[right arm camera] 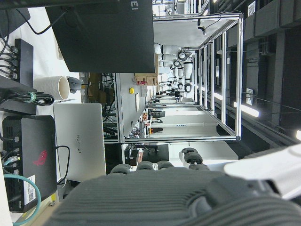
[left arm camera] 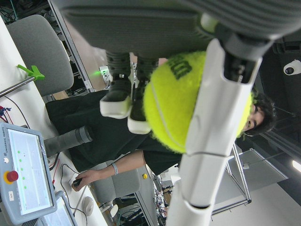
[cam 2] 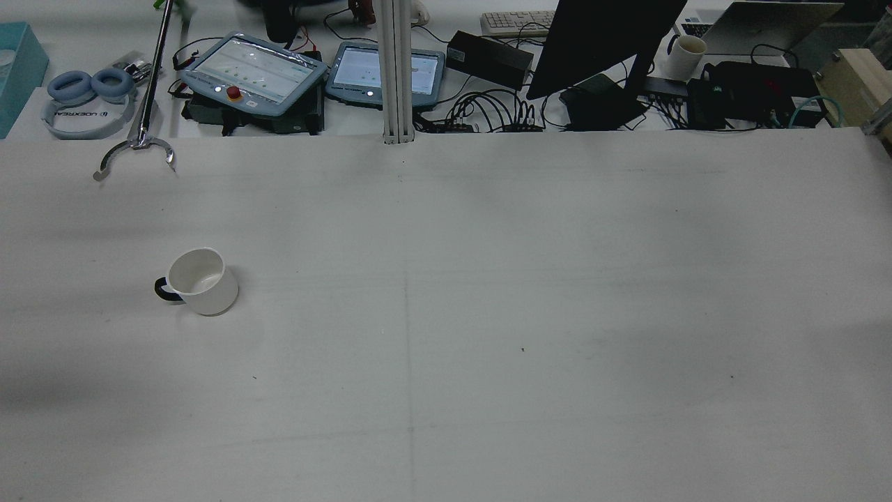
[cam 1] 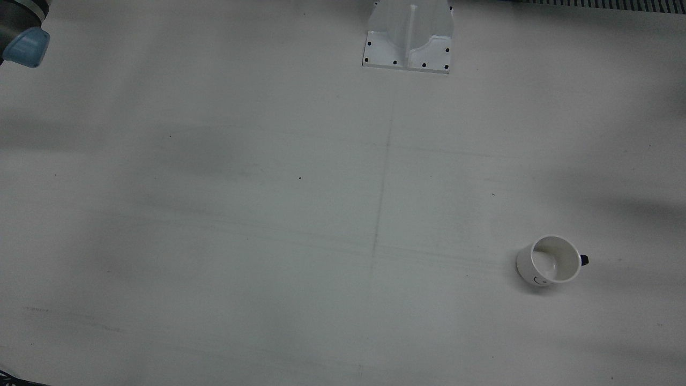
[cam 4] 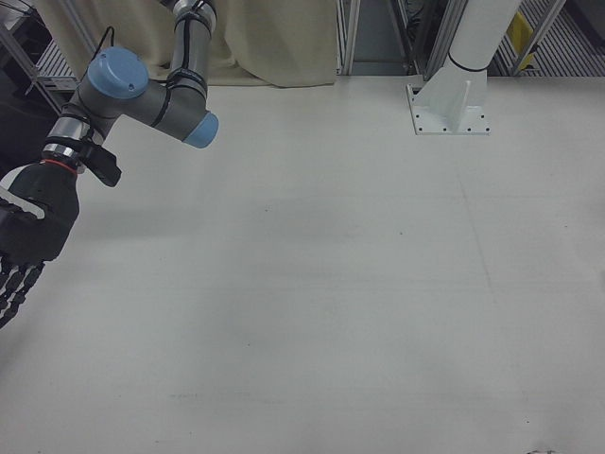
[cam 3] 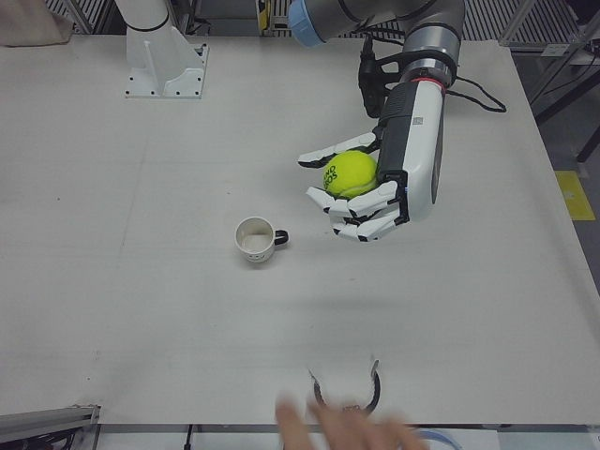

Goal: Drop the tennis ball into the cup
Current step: 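Move the left hand holding the tennis ball over the white mug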

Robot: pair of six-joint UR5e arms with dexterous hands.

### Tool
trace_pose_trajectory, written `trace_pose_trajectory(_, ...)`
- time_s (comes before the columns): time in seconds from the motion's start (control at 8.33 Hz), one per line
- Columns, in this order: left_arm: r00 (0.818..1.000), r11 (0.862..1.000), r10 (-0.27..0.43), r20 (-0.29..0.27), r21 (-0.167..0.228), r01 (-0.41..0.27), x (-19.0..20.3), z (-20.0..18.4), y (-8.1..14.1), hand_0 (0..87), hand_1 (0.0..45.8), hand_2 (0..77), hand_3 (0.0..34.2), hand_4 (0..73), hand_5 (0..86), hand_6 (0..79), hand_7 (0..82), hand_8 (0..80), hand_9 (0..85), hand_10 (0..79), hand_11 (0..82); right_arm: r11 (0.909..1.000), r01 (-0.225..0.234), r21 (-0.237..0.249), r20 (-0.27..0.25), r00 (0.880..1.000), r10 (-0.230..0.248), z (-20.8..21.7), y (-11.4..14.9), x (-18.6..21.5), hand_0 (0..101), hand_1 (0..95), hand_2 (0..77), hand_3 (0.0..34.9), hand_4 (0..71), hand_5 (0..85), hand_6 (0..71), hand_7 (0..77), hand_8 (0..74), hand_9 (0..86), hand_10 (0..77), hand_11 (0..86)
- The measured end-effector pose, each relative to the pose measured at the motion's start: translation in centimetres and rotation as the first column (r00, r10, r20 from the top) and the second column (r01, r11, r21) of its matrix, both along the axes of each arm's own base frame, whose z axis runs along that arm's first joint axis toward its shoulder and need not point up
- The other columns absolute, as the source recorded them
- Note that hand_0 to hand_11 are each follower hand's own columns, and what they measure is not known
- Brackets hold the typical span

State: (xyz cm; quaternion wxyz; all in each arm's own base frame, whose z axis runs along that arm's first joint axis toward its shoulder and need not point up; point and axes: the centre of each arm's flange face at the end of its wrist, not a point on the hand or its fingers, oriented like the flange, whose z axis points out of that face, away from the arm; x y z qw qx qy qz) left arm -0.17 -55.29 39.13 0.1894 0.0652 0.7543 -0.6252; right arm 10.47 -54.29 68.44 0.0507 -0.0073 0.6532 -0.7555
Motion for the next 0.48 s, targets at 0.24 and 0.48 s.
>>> trace_pose_trajectory(0.24, 0.999, 0.999, 0.045, 0.0, 0.007, -0.045, 1.2, -0.4, 0.2, 80.2, 27.3, 0.5, 0.0, 68.2, 28.4, 48.5, 55.6, 61.6, 61.6, 47.5, 70.4, 1.0, 0.0, 0.0, 0.0, 1.0, 0.0, 0.0, 0.0, 0.0, 0, 0.5, 0.5, 0.0, 0.0, 0.0, 0.0, 0.0, 0.0, 0.0, 0.0, 0.5)
trace_pose_trajectory(0.48, 0.978, 0.978, 0.21, 0.003, 0.016, -0.21, 8.4, -1.1, 1.3, 80.2, 22.4, 0.5, 0.0, 55.1, 24.5, 48.5, 57.3, 58.9, 70.9, 42.5, 60.0, 1.0, 0.0, 0.0, 0.0, 1.0, 0.0, 0.0, 0.0, 0.0, 0, 0.5, 0.5, 0.0, 0.0, 0.0, 0.0, 0.0, 0.0, 0.0, 0.0, 0.5)
